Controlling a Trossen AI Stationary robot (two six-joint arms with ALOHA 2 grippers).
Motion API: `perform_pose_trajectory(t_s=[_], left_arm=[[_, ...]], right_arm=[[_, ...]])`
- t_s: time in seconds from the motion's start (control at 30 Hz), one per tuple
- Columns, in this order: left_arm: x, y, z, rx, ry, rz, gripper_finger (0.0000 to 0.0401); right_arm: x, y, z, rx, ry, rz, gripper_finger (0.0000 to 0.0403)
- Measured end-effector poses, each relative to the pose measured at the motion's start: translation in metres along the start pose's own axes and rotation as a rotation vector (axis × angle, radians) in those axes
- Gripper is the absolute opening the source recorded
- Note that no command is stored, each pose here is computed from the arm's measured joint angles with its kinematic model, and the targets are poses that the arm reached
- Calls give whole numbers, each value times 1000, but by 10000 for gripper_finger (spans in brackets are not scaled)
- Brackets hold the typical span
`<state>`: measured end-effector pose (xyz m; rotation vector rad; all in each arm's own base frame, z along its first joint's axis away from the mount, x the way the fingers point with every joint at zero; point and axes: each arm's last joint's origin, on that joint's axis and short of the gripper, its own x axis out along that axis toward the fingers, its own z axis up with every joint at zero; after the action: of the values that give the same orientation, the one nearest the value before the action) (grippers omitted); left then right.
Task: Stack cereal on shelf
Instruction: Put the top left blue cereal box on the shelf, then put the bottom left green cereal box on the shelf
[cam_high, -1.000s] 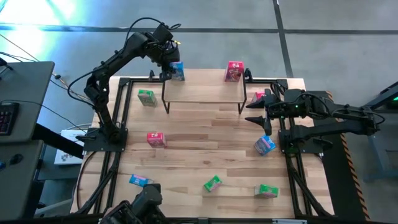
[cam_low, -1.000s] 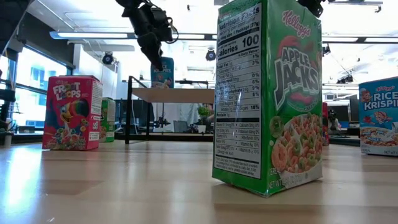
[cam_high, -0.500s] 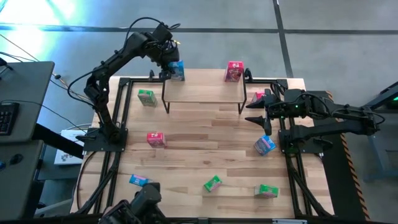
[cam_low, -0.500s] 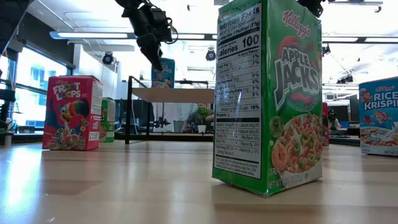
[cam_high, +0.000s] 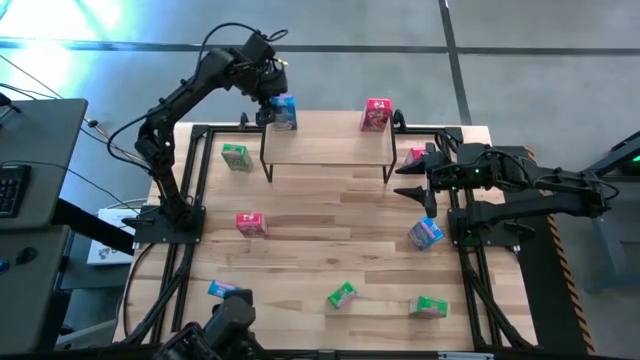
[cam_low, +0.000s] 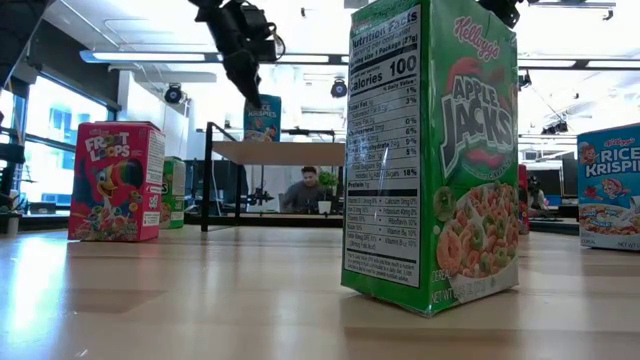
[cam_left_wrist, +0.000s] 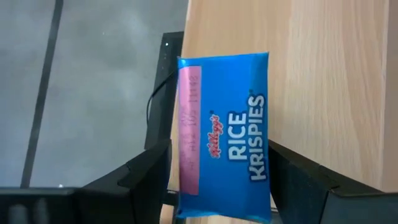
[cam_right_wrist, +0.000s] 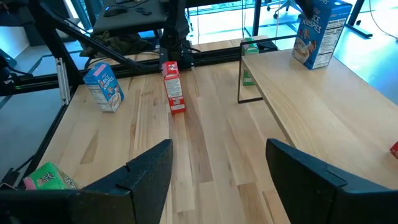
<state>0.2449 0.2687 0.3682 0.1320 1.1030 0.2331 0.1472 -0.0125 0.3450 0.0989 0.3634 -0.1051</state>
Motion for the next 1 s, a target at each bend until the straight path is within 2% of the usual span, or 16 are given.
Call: perform_pose_trajectory(t_s=[0.33, 0.6, 0.8, 1.0], left_arm=[[-24, 2, 7, -22, -30, 52, 235], [-47, 0, 9, -109, -28, 57, 235], [-60, -13, 11, -172, -10, 25, 235], [-82, -36, 20, -176, -81, 11, 235]], right_arm=[[0, 0, 0, 0, 0, 0, 250], [0, 0, 0, 0, 0, 0, 250], [0, 0, 0, 0, 0, 0, 250], [0, 0, 0, 0, 0, 0, 250]])
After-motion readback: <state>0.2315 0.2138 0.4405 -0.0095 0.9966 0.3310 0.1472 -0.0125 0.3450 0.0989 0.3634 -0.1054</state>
